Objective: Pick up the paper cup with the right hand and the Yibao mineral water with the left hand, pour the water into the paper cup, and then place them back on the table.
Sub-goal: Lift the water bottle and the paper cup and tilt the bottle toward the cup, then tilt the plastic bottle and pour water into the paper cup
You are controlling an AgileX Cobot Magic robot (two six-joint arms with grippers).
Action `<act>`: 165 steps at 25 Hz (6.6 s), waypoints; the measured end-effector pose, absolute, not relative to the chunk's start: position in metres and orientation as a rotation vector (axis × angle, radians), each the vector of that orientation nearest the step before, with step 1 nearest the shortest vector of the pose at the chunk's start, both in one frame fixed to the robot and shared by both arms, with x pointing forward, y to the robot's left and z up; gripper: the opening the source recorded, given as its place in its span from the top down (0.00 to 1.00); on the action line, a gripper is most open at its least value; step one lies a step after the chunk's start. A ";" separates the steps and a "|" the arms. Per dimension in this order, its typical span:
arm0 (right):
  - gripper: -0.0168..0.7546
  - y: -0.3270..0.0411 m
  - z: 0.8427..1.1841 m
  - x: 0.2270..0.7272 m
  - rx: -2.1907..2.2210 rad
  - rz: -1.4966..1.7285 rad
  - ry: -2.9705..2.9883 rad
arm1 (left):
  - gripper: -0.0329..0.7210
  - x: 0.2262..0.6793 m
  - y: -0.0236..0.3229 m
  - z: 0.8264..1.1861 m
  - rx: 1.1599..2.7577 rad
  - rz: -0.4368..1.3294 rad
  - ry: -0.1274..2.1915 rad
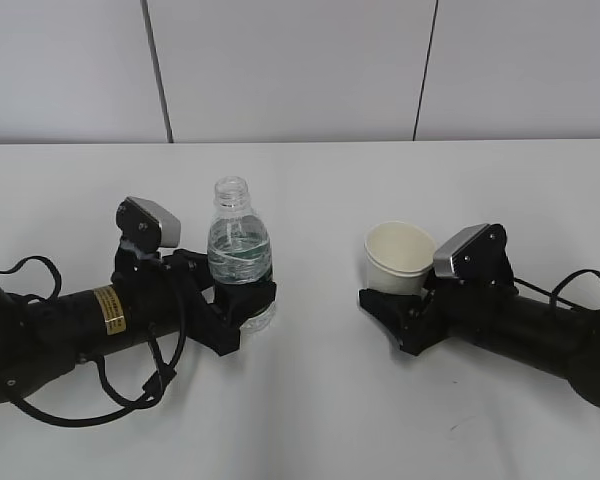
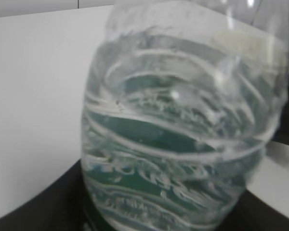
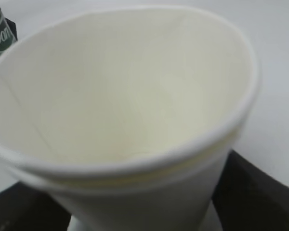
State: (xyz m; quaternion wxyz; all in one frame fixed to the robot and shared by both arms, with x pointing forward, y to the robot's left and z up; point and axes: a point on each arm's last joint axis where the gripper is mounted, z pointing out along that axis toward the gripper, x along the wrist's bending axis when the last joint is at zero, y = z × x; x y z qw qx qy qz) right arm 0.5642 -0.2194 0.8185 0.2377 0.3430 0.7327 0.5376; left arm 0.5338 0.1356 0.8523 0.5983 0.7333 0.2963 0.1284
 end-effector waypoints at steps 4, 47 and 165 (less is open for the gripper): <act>0.24 -0.217 0.818 0.562 0.901 1.489 2.041 | 0.39 0.534 0.136 0.852 1.701 0.298 0.687; 0.30 -0.188 0.845 0.572 0.450 1.680 2.222 | 0.51 0.526 0.158 0.932 2.061 0.560 0.651; 0.30 -0.121 0.860 0.599 0.147 1.709 2.490 | 0.51 0.562 0.162 0.972 2.548 1.146 -0.543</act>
